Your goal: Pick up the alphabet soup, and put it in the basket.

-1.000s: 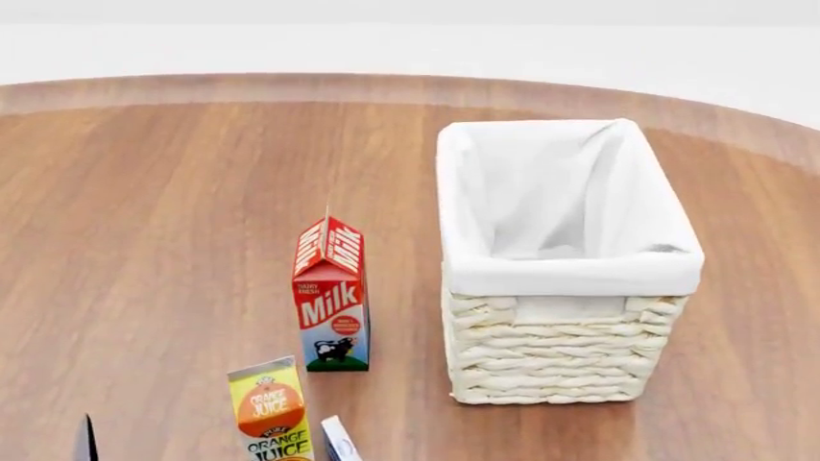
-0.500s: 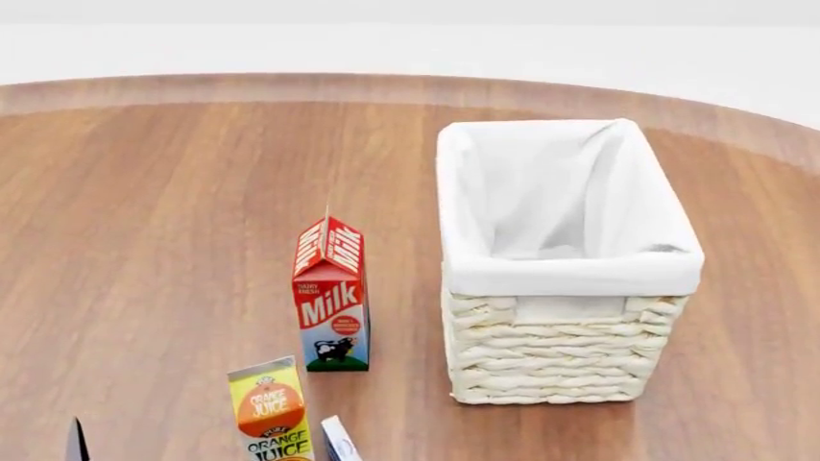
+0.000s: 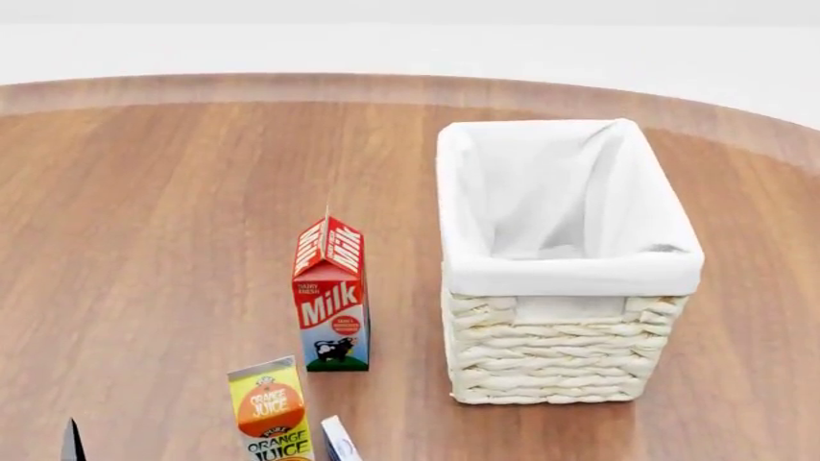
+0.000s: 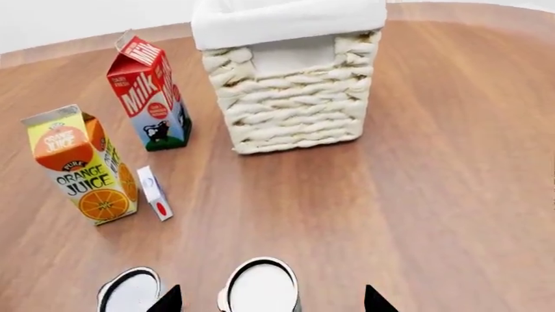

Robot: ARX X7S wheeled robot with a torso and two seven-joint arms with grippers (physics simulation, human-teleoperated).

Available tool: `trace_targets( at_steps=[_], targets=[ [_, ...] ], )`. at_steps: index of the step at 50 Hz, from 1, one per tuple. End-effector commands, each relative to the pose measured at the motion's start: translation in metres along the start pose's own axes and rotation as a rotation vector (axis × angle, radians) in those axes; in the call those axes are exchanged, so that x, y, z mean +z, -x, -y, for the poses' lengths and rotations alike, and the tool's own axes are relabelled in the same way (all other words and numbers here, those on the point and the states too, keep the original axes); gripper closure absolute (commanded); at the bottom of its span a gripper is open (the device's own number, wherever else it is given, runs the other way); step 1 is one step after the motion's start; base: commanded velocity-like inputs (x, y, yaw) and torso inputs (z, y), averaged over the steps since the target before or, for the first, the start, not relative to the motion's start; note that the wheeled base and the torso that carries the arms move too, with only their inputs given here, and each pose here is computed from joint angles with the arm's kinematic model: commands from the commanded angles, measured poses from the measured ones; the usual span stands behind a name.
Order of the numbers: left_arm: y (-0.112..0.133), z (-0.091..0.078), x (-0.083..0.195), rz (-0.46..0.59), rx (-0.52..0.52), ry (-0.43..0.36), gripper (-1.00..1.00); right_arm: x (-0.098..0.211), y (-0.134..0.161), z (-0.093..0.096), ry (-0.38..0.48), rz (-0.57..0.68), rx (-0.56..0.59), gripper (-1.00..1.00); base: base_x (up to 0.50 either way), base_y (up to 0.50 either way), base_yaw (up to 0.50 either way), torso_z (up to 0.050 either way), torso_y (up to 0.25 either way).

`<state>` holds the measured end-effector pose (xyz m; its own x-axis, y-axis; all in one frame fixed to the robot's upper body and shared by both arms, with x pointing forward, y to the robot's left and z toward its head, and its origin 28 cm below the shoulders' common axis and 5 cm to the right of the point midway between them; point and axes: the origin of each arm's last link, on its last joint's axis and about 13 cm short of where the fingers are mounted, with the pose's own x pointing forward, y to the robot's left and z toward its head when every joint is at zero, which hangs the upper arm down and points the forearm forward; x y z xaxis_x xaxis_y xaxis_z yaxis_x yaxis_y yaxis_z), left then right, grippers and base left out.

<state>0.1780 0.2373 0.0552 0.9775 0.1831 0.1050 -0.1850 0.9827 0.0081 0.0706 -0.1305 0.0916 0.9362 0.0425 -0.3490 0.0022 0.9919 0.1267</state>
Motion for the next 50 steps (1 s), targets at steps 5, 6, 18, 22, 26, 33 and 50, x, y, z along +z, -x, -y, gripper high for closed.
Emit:
trace_targets(
  at_steps=[5,6,18,22,26,33,50],
  targets=[
    [-0.004,-0.003,0.003,0.014,0.01,0.002,-1.0,-0.012,-0.01,0.003,0.057,-0.096,-0.012,-1.0,0.0,0.0,0.0,0.0,0.0],
    [-0.004,-0.003,0.003,0.014,0.009,0.002,-1.0,-0.012,-0.01,0.003,0.058,-0.096,-0.013,-1.0,0.0,0.0,0.0,0.0,0.0],
    [-0.004,-0.004,0.006,0.017,0.011,0.007,-1.0,-0.013,-0.026,0.002,0.087,-0.11,-0.011,-1.0,0.0,0.0,0.0,0.0,0.0],
    [-0.002,-0.004,0.006,0.019,0.009,0.008,-1.0,-0.017,-0.03,0.002,0.106,-0.112,-0.016,-1.0,0.0,0.0,0.0,0.0,0.0],
    [-0.002,-0.004,0.007,0.019,0.011,0.009,-1.0,-0.02,-0.033,0.003,0.112,-0.119,-0.019,-1.0,0.0,0.0,0.0,0.0,0.0],
    [0.0,-0.004,0.007,0.019,0.009,0.01,-1.0,-0.028,-0.037,0.003,0.134,-0.142,-0.02,-1.0,0.0,0.0,0.0,0.0,0.0],
    [0.002,-0.005,0.008,0.021,0.009,0.015,-1.0,-0.035,-0.045,-0.002,0.164,-0.168,0.011,-1.0,0.0,0.0,0.0,0.0,0.0]
  ],
)
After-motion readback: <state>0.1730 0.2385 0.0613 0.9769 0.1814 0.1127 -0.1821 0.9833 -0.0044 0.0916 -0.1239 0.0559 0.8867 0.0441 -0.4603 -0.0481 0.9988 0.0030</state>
